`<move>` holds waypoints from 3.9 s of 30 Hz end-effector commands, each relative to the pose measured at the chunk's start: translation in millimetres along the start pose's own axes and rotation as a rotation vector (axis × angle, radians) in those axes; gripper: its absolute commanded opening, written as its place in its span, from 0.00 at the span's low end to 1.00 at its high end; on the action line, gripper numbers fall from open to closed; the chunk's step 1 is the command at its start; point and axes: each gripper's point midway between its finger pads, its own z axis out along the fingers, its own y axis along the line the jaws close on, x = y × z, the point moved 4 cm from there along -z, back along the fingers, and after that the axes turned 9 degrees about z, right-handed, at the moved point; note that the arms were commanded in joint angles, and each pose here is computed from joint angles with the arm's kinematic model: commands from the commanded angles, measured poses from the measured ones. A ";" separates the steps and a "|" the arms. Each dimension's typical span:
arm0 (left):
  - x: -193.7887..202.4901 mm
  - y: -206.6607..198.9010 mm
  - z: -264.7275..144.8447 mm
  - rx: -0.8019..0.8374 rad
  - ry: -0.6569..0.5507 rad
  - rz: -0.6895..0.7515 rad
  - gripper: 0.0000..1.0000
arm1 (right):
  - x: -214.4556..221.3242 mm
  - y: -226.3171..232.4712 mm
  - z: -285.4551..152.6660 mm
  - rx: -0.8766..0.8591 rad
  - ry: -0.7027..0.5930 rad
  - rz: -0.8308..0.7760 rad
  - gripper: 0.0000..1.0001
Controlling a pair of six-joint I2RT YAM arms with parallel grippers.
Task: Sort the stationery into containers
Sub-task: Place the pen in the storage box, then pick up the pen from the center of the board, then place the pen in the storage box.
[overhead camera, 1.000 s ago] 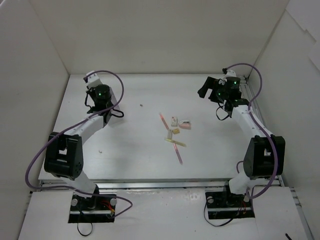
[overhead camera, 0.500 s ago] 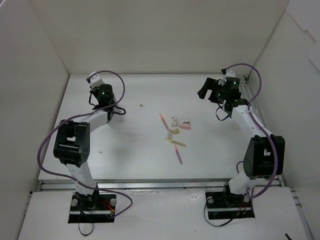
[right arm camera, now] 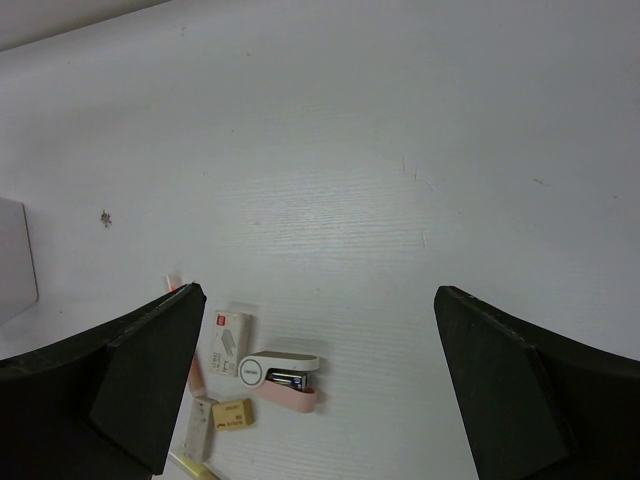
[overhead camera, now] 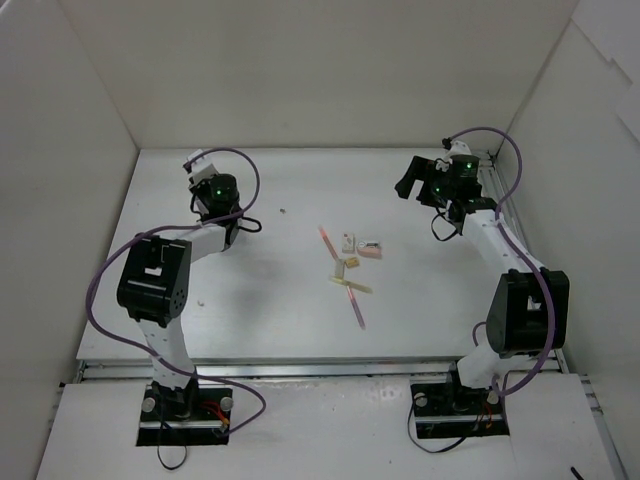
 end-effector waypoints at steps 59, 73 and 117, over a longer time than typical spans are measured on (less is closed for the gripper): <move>-113.0 -2.0 -144.7 0.293 0.387 0.050 1.00 | 81.2 100.3 33.0 -0.093 0.263 -0.461 0.98; -78.4 61.5 -181.3 0.441 0.453 -0.035 1.00 | 190.0 130.6 88.3 -0.042 0.485 -0.674 0.95; -55.9 -74.8 -237.0 1.179 0.600 -0.067 0.97 | 145.0 209.2 -20.1 -0.704 -0.003 -0.537 0.00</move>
